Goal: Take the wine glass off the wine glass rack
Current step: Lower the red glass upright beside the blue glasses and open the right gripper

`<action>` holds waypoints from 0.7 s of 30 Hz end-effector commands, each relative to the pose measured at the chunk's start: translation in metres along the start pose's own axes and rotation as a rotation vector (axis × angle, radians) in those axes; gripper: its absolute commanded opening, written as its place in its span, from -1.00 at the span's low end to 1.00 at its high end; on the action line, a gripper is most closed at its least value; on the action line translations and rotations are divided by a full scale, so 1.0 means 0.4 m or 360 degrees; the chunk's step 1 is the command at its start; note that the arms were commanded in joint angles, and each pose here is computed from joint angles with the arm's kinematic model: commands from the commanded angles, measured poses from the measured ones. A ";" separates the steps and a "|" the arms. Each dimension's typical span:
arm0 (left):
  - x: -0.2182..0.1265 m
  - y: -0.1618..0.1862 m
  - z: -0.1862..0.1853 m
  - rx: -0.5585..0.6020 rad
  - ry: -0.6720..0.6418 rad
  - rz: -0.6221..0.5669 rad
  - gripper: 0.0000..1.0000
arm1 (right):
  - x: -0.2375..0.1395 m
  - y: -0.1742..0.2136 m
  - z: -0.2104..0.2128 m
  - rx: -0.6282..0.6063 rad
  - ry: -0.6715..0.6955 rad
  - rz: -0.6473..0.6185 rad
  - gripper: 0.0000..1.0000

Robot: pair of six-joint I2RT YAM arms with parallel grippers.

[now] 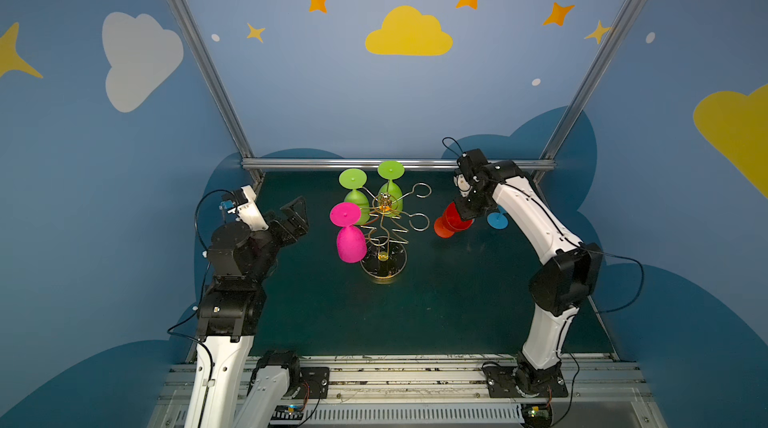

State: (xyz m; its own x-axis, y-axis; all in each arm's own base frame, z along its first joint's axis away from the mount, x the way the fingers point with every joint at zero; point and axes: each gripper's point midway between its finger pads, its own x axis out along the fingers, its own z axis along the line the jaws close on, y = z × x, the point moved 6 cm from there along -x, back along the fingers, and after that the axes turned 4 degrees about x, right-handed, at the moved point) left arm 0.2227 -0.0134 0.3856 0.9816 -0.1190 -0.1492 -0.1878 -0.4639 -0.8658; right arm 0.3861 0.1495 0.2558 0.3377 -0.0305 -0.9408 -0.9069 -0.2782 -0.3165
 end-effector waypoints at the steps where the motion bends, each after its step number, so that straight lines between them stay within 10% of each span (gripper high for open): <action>1: -0.004 0.011 0.002 -0.0041 0.0019 0.0014 0.88 | -0.001 -0.012 -0.014 -0.0020 0.0073 0.0084 -1.00; 21: -0.009 0.023 0.007 -0.0035 0.0026 0.0035 0.89 | 0.104 -0.066 0.017 0.0007 0.0024 0.0238 -1.00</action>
State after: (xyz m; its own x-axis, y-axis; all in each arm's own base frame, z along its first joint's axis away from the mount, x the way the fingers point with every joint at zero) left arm 0.2191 -0.0143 0.3791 0.9777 -0.1377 -0.1583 -0.2056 -0.4795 -0.8531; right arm 0.4243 0.1616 0.2224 0.2193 -0.0983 -0.9707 -0.9421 -0.2801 -0.1844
